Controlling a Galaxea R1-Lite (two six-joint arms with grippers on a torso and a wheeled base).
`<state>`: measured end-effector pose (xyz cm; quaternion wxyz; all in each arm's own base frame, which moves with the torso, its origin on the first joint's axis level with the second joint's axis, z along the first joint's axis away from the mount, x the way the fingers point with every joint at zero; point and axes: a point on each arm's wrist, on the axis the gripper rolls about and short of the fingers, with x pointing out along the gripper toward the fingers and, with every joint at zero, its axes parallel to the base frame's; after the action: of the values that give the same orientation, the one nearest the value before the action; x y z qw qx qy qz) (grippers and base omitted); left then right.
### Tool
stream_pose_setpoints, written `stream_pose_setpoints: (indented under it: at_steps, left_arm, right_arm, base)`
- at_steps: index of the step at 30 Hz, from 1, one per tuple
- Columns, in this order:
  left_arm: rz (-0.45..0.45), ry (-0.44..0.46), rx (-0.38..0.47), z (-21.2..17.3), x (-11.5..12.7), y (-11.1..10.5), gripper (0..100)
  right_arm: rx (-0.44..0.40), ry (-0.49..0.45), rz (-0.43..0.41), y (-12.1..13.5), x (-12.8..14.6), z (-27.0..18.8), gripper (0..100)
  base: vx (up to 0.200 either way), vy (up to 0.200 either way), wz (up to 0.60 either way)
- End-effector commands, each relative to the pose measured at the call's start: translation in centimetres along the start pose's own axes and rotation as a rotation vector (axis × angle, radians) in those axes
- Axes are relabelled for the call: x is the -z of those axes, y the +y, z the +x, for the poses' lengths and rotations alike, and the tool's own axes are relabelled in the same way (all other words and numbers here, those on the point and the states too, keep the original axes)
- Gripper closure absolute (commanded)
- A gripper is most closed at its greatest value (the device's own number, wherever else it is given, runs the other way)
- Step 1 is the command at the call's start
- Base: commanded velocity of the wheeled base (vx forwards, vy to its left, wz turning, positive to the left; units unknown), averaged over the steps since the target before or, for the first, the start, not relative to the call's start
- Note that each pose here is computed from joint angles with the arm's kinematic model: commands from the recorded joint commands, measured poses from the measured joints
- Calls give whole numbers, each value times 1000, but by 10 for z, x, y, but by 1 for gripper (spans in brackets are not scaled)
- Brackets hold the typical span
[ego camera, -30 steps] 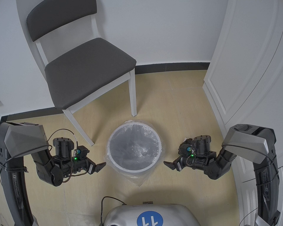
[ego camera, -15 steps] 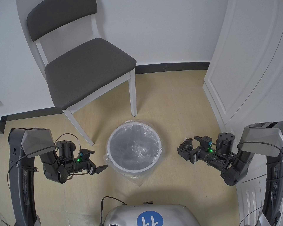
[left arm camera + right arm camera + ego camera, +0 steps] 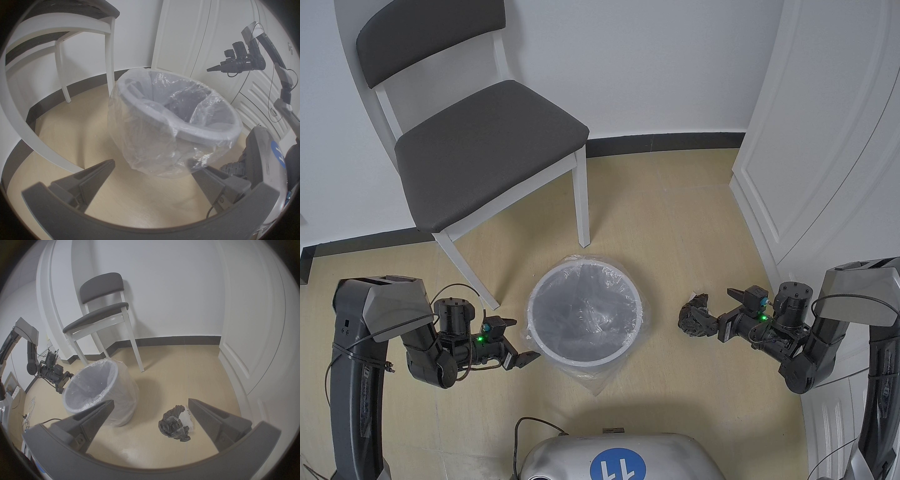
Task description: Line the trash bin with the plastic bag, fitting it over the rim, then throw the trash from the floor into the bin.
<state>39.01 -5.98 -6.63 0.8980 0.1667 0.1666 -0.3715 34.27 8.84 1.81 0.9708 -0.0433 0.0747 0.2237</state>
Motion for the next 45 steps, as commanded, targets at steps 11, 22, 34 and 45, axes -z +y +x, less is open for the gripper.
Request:
stream_pose_setpoints:
  at_steps: [11, 22, 34, 45]
  left_arm:
    - [-47, -30, 4, 33, -2, 8, 100]
    - [-67, -15, -7, 69, -15, 47, 100]
    - [-92, 22, 8, 78, -4, 50, 100]
    - [-96, 19, 6, 79, -4, 50, 100]
  right_arm:
    - [24, -27, 0, -10, -2, 4, 0]
    - [52, -8, 10, -22, 11, 11, 0]
    - [53, 26, 17, -24, 31, 22, 0]
    - [55, 43, 24, -27, 44, 29, 0]
  base:
    - [0, 0, 0]
    - [0, 0, 0]
    - [0, 0, 0]
    - [0, 0, 0]
